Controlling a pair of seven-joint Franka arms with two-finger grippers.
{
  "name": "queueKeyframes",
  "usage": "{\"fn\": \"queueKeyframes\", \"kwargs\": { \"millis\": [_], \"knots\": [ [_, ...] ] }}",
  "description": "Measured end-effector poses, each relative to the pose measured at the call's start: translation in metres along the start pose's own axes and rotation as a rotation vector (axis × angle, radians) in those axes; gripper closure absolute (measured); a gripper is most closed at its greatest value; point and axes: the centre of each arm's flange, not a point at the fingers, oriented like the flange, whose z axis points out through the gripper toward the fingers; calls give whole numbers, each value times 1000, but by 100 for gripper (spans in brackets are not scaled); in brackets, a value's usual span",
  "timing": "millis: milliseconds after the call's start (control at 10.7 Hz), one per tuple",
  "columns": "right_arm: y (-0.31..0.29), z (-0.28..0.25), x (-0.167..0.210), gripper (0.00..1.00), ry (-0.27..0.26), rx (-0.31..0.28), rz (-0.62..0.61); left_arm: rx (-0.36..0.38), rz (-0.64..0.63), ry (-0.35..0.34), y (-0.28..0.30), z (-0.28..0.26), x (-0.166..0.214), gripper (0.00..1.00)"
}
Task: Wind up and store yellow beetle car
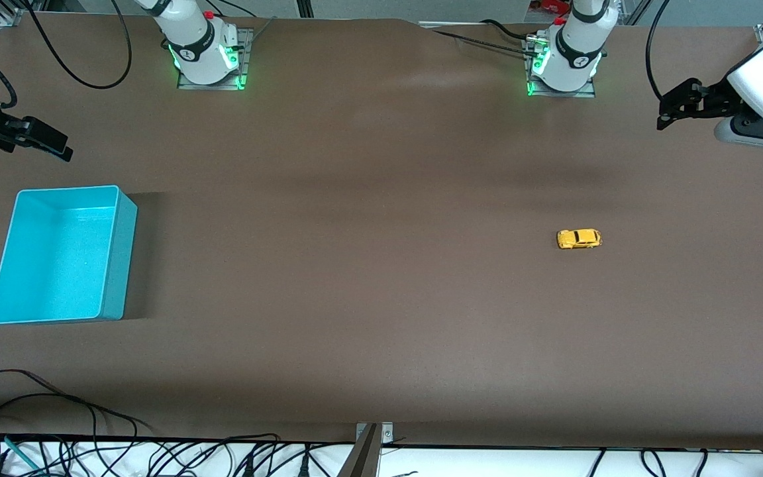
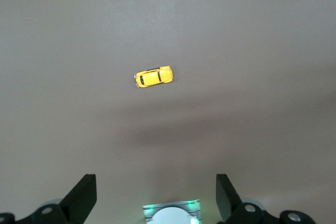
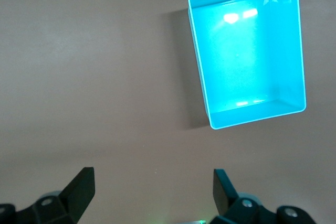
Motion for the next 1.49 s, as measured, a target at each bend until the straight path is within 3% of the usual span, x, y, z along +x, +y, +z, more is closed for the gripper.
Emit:
{"fn": "queueKeyframes", "kwargs": {
  "millis": [1494],
  "knots": [
    [-4, -4, -1, 0, 7, 1, -8, -1, -26, -5, 3, 3, 6, 0]
  ]
}}
